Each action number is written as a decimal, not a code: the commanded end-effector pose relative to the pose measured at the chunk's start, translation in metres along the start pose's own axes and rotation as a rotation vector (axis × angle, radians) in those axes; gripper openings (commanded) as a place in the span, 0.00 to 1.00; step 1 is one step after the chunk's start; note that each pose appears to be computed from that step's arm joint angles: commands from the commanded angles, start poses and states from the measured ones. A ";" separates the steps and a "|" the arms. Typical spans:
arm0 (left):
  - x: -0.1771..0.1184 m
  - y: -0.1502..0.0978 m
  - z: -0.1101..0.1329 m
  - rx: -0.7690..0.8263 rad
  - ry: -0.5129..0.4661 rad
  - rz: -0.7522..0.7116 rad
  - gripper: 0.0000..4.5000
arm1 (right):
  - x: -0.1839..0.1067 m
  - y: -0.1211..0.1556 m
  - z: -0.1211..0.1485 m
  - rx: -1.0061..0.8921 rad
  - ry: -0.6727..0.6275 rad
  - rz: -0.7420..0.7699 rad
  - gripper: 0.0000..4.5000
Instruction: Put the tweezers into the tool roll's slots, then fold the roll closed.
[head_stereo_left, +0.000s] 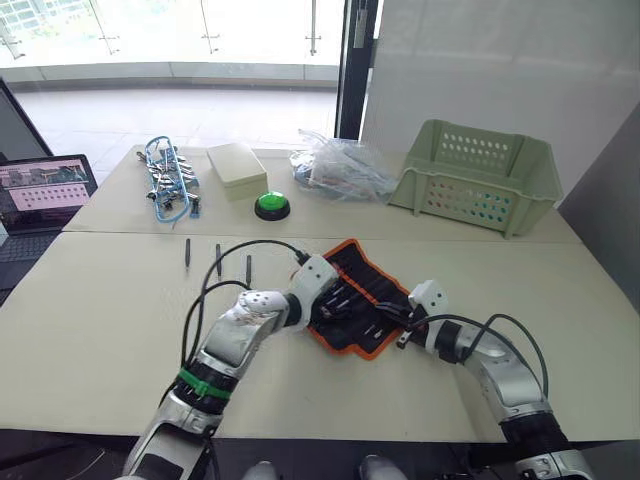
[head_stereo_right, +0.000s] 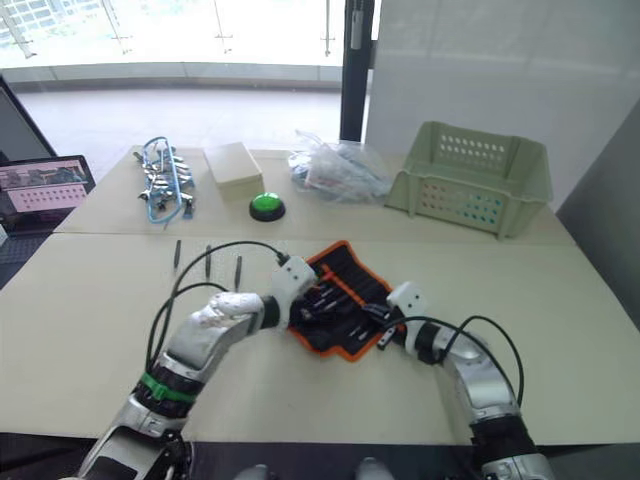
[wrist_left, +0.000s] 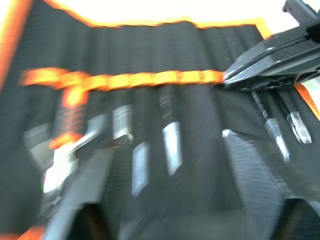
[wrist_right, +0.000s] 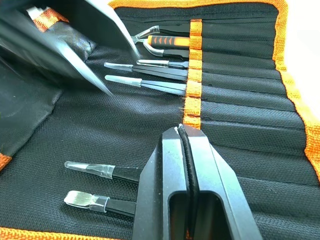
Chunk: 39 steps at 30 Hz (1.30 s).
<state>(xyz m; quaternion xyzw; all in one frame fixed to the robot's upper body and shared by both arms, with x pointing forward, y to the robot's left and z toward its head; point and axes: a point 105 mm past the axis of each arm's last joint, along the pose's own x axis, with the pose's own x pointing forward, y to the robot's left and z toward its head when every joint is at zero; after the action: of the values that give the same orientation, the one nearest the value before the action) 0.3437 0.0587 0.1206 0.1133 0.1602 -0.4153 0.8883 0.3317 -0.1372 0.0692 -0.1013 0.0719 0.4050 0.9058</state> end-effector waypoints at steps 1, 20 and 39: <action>-0.032 0.011 0.029 0.009 -0.104 0.028 0.99 | -0.001 0.010 -0.042 0.076 0.146 0.025 0.00; -0.207 0.093 -0.071 -0.241 -0.294 0.935 0.99 | 0.003 0.005 -0.045 0.050 0.165 0.060 0.00; -0.222 0.057 -0.138 -0.342 -0.248 1.061 0.99 | 0.002 0.007 -0.049 0.059 0.172 0.070 0.00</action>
<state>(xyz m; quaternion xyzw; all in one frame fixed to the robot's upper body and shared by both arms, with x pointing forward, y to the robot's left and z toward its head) 0.2279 0.2968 0.0735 -0.0218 0.0593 0.1074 0.9922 0.3415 -0.1340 0.0654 -0.1068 0.0774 0.4286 0.8938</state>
